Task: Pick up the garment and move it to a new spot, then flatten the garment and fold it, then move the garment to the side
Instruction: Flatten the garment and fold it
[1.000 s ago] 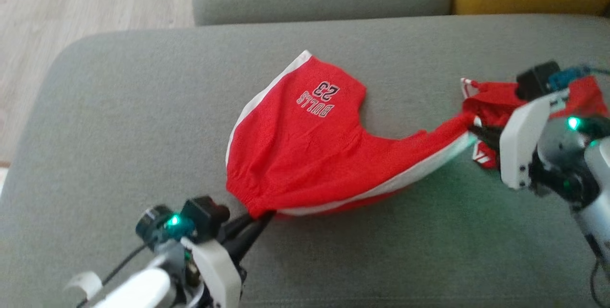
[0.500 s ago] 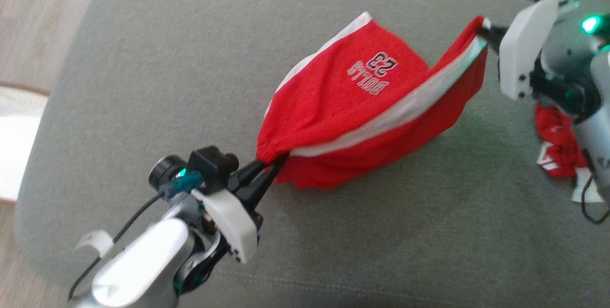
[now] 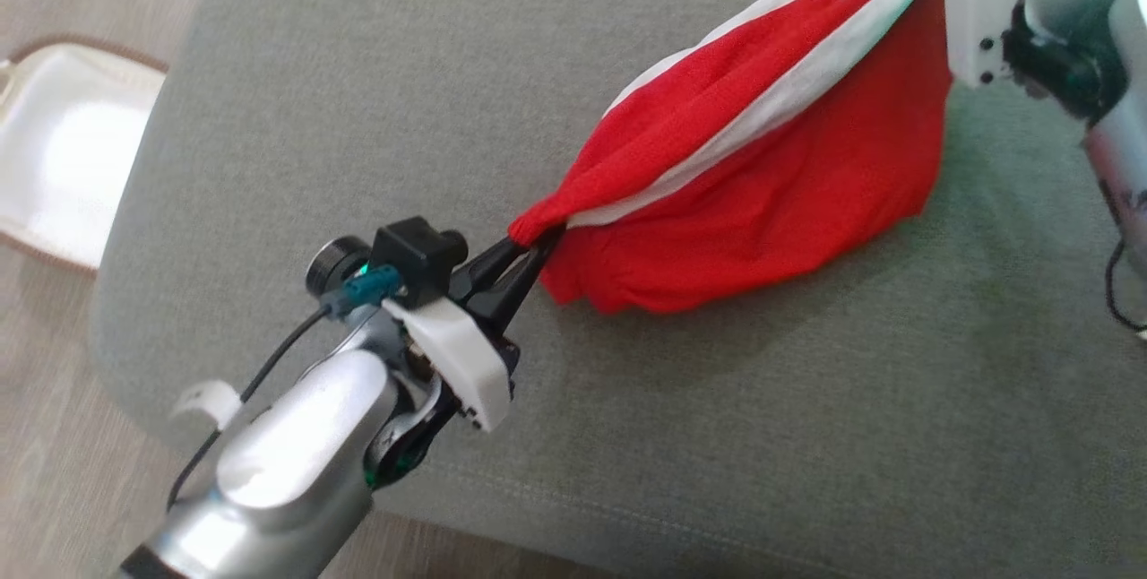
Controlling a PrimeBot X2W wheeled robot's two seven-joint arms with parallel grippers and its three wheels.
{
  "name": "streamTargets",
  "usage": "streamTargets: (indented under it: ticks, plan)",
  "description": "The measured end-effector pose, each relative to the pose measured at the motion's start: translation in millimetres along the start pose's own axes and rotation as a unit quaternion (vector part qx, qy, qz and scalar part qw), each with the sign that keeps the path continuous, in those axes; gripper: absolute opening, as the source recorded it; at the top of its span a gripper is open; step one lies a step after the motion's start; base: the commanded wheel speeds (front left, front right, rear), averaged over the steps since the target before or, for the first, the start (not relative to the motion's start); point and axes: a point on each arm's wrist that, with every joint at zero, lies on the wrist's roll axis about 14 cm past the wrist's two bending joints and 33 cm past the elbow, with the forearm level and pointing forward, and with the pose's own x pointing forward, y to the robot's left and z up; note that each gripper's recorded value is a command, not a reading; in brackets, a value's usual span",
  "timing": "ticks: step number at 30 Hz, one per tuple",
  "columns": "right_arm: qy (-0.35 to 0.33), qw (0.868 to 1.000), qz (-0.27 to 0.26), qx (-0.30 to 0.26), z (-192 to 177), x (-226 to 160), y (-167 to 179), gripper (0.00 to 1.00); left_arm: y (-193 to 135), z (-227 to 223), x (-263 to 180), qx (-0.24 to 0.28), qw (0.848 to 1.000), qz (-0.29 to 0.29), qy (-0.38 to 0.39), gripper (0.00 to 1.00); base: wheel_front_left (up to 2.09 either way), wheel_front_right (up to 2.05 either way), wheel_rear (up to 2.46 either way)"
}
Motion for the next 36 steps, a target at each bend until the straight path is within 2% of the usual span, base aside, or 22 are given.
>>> streamTargets:
  ticks: [13,24,25,26,27,28,33,36]
  plan:
    - [-0.010,1.000,0.017,-0.013,1,57,12,0.00,25,-10,24,-0.005,1.000,0.024,0.007,0.00,0.00,0.00,0.00]
    - [-0.021,0.999,0.016,-0.018,-3,79,14,0.00,36,-27,24,-0.012,0.999,0.043,0.025,0.00,0.00,0.00,0.00]
    - [-0.016,1.000,0.014,-0.016,-6,80,12,0.00,36,-28,24,-0.013,0.999,0.044,0.027,0.07,0.00,0.00,0.00]
    - [-0.013,1.000,0.013,-0.016,-9,81,12,0.77,37,-29,24,-0.013,0.998,0.045,0.029,0.47,0.00,0.00,0.00]
    - [-0.012,1.000,0.011,-0.016,-11,82,11,1.00,37,-30,24,-0.012,0.998,0.046,0.030,0.87,0.00,0.00,0.00]
    - [-0.011,1.000,0.009,-0.016,-13,83,10,1.00,38,-31,24,-0.012,0.998,0.047,0.031,1.00,0.00,0.00,0.00]
    - [-0.037,0.999,0.004,-0.012,-8,77,8,1.00,42,-26,27,-0.007,0.998,0.052,0.028,1.00,0.00,0.00,0.00]
    - [-0.075,0.997,-0.001,-0.007,6,65,5,1.00,46,-17,28,0.001,0.998,0.064,0.014,1.00,0.00,0.00,0.00]
